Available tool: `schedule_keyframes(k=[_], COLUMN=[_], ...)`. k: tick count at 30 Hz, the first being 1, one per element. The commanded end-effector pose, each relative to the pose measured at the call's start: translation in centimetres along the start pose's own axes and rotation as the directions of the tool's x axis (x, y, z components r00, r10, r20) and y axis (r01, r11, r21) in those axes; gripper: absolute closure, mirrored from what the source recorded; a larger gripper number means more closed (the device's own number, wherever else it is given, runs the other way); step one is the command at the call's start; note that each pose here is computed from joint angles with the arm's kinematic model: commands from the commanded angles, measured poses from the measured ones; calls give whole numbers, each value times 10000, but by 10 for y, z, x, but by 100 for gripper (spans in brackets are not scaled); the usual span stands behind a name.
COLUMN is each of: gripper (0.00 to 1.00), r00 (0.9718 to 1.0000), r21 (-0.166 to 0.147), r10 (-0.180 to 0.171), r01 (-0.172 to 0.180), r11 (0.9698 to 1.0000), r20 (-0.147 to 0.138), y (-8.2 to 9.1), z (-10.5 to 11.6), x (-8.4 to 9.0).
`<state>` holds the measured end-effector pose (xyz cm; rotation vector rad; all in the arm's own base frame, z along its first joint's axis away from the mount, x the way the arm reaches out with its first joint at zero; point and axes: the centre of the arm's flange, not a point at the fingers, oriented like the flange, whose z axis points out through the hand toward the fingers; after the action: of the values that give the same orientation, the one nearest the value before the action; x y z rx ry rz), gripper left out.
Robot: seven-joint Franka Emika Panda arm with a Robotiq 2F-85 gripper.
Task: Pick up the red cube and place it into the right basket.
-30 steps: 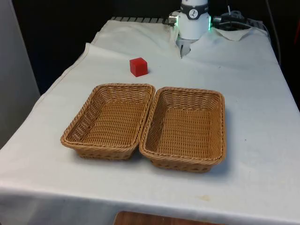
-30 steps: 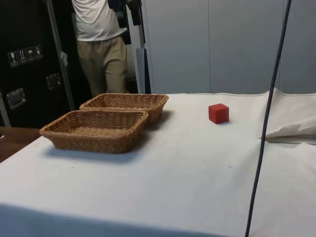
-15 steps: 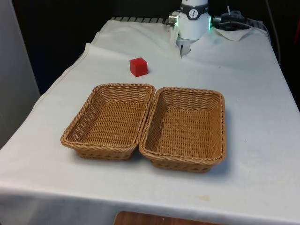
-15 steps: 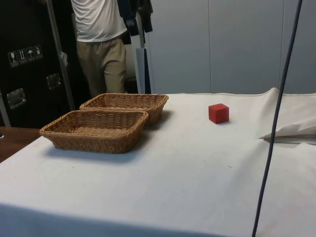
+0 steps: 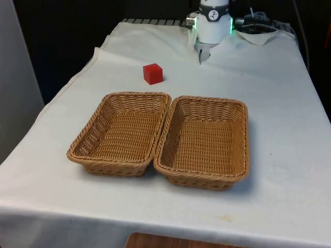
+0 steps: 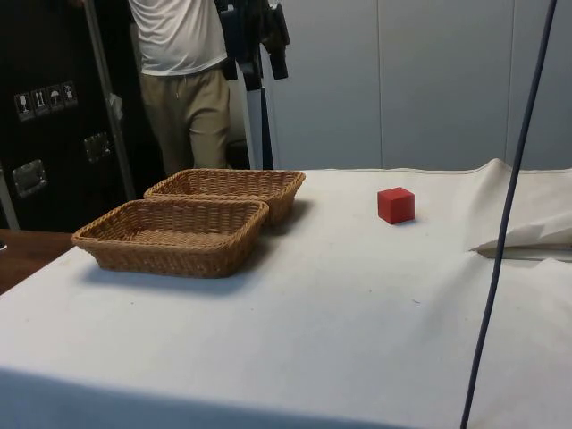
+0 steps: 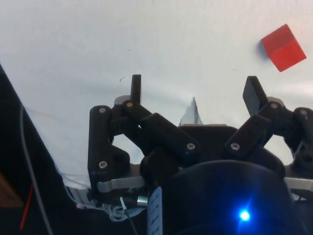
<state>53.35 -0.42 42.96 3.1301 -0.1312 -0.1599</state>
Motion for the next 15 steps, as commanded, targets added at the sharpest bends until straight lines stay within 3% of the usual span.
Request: schedule_keyframes(k=[1,5,6,7,15], gripper=[0,0,0,0,0], r00=[9998,9993,9997,9988,9966], r21=[-80,-57,2,-39,52], r10=[110,300,244,382,647], r01=[-111,-301,-244,-383,-645], r11=[9999,9995,9997,9993,9979], r20=[-145,-245,-100,-294,-501], y=[0,0,0,0,1], z=[3,12,12,16,32], x=[-1,-1,-1,-2,-6])
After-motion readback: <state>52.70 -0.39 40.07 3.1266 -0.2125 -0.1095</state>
